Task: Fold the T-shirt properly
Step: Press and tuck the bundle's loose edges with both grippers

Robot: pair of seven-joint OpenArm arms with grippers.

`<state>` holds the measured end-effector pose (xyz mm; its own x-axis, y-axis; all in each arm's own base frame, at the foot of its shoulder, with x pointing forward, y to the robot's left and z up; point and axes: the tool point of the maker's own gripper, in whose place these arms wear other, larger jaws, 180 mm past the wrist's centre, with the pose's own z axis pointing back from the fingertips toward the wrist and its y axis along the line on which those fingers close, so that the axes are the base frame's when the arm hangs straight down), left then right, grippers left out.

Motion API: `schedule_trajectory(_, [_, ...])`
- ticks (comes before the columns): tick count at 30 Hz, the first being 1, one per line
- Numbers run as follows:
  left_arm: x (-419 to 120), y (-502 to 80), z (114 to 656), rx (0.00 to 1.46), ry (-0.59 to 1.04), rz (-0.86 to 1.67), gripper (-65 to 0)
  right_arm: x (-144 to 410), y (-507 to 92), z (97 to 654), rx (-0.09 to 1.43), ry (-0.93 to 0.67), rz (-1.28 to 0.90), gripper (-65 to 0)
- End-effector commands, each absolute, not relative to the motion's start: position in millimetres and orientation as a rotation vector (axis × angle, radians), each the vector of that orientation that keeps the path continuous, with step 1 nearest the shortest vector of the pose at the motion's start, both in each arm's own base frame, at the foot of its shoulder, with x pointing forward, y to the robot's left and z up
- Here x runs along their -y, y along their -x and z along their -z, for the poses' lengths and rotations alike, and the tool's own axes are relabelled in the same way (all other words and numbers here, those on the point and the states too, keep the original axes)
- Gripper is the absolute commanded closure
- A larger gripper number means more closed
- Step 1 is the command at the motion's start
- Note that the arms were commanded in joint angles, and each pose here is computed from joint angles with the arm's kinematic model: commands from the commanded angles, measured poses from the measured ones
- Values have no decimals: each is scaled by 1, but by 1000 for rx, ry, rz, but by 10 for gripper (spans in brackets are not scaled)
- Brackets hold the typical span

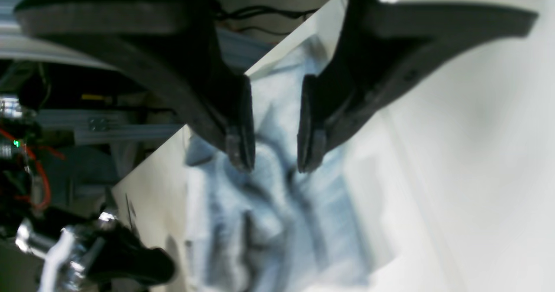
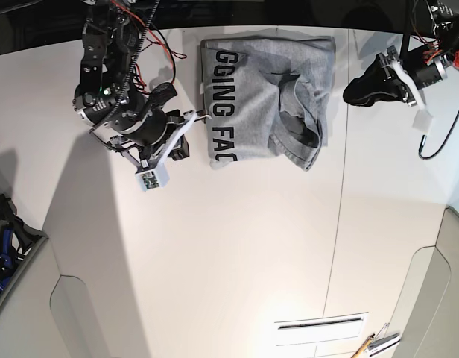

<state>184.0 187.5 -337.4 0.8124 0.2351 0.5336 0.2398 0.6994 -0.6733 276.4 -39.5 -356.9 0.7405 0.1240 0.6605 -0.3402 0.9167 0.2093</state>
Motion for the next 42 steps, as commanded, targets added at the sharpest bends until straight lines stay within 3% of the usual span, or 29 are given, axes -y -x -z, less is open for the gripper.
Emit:
schedule_trajectory(1, [-183, -189, 324, 681, 823, 41, -208, 42, -284, 346, 740, -344, -256, 0])
schedule_trajectory(5, [-166, -185, 329, 636, 809, 115, -241, 41, -280, 342, 750, -397, -300, 0])
schedule_trajectory(12, [-132, -175, 356, 536, 787, 210, -242, 2, -269, 316, 805, -654, -400, 0])
schedule_trajectory(22, [-124, -175, 367, 525, 749, 243, -244, -13, -264, 320, 788, -695, -420, 0])
schedule_trajectory(27, [-123, -176, 364, 533, 763, 238, -293, -41, -254, 342, 726, -725, -472, 0])
schedule_trajectory(33, [-124, -181, 363, 563, 753, 229, -293, -67, -234, 362, 639, -773, -524, 0])
schedule_trajectory(42, [-130, -185, 367, 577, 707, 231, -279, -70, -233, 361, 642, -779, -528, 0])
